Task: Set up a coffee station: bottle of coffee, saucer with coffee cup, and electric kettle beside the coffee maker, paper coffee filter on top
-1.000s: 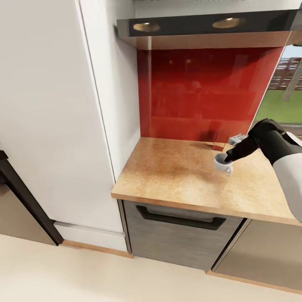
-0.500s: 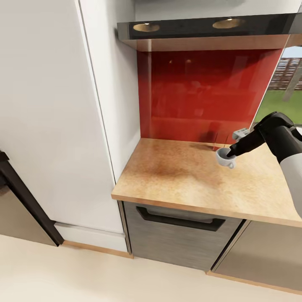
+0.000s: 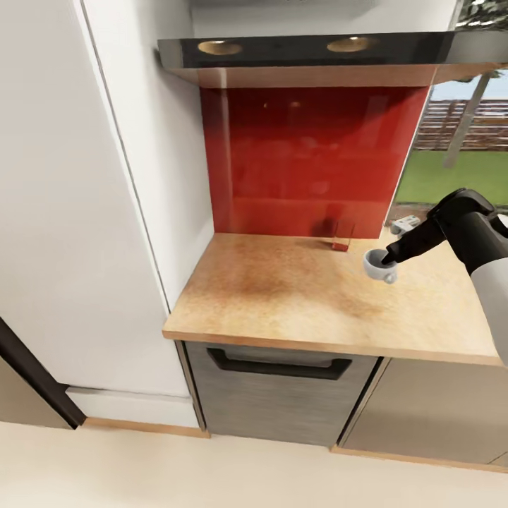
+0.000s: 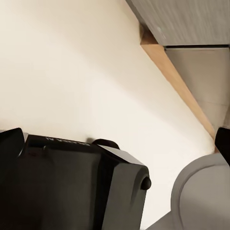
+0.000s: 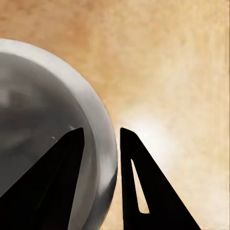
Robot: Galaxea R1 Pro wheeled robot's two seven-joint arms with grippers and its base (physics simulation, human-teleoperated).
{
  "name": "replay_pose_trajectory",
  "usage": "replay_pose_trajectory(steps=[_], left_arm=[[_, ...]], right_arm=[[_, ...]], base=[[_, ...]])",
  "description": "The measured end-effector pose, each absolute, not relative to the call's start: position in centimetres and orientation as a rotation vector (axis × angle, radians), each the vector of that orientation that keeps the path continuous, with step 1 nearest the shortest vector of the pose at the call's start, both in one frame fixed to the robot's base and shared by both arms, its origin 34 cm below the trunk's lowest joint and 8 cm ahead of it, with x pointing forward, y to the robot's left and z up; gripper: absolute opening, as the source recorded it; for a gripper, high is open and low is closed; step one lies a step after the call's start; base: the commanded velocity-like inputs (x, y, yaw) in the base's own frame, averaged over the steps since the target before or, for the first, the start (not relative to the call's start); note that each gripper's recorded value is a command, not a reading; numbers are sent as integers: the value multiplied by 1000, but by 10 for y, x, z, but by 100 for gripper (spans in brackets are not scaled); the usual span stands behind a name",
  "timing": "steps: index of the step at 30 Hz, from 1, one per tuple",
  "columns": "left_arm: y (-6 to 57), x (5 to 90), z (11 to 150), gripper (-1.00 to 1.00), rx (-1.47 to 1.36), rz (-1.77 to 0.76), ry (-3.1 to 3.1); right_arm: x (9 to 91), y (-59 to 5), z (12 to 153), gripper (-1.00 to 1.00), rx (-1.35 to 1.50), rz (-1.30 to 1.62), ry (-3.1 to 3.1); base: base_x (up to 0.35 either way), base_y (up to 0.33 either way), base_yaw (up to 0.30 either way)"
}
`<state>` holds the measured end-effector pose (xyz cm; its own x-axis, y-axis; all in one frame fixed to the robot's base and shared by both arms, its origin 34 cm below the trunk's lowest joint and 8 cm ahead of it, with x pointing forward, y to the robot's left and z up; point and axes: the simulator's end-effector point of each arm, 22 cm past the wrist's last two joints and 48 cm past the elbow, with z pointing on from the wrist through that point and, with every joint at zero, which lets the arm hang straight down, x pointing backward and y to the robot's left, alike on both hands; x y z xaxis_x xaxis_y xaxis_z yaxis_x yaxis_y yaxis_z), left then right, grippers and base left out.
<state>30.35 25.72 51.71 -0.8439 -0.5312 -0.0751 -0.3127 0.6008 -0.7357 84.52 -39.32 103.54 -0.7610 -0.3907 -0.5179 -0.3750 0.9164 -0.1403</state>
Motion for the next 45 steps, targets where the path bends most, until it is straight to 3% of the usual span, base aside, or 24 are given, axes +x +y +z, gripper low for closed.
replay_pose_trajectory(steps=[20, 35, 45], left_arm=[[257, 304, 518, 100, -685, -1088, 2541], [257, 307, 519, 100, -679, -1087, 2534], [257, 310, 520, 100, -674, -1087, 2528]], right_arm=[[843, -401, 1035, -100, -536, -45, 2524], [827, -446, 1042, -100, -469, -84, 2535], [794, -462, 1047, -100, -562, -112, 2488]], base=[[-77, -250, -74], [-18, -279, -214], [0, -60, -221]])
